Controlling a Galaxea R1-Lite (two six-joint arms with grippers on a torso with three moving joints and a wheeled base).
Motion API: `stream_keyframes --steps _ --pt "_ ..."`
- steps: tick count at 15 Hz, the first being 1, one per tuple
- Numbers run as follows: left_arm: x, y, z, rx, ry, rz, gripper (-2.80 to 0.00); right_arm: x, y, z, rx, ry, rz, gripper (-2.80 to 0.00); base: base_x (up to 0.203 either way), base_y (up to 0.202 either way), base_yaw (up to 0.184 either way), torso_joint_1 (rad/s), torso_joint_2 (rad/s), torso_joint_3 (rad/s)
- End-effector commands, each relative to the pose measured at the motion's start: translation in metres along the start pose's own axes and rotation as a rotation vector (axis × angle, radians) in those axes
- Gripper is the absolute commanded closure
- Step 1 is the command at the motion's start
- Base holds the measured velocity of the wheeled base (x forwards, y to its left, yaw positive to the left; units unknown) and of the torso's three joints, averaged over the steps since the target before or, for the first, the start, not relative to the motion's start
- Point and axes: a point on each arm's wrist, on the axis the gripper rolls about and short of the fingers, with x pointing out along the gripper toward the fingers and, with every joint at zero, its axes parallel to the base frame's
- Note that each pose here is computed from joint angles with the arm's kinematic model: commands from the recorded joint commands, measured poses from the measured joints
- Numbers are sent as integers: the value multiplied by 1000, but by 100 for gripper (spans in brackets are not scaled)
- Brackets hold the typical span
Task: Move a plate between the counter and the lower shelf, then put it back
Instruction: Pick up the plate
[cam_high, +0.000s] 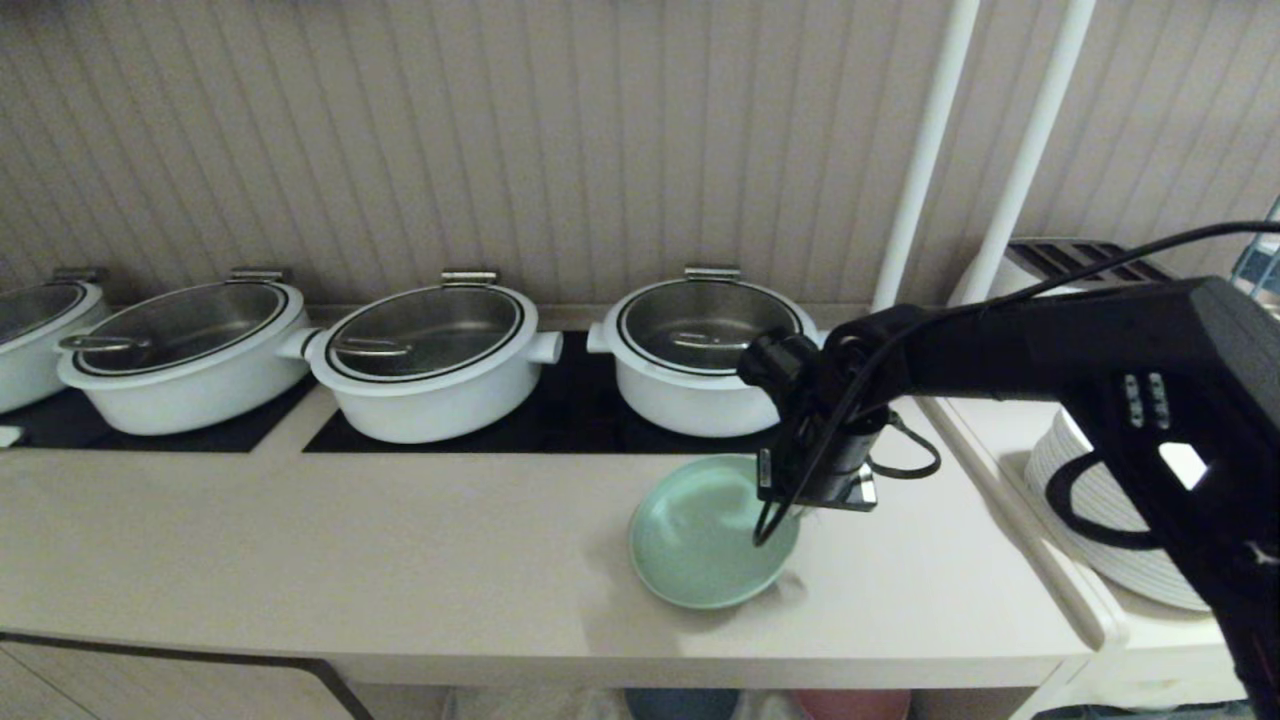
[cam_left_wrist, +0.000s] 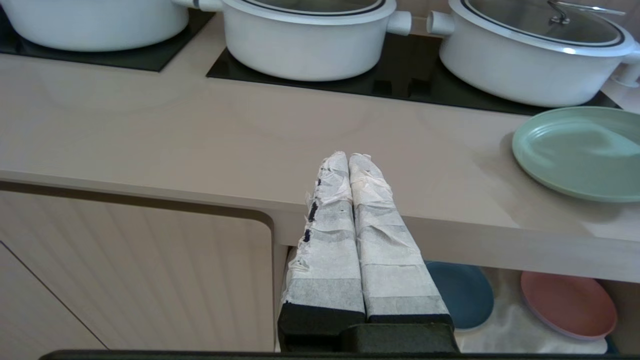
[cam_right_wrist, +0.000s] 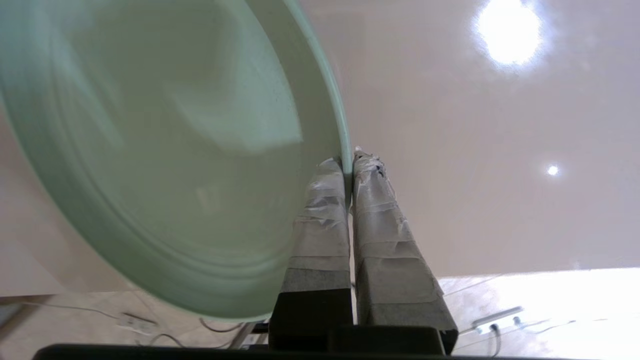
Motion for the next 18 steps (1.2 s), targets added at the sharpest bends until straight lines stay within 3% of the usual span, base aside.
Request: stream_keyframes --steps 1,6,11,18 --pt "0 0 0 -1 -1 0 0 -10 -4 -3 17 -2 1 0 0 0 0 0 0 0" --pt "0 0 0 -1 0 1 0 -12 -8 -8 98 11 -11 0 0 0 0 0 0 0" --pt "0 0 0 -1 -1 0 0 -19 -13 -3 125 -7 8 0 0 0 0 0 0 0" --pt "0 0 0 -1 0 1 0 -40 -47 4 217 -26 9 0 0 0 0 0 0 0"
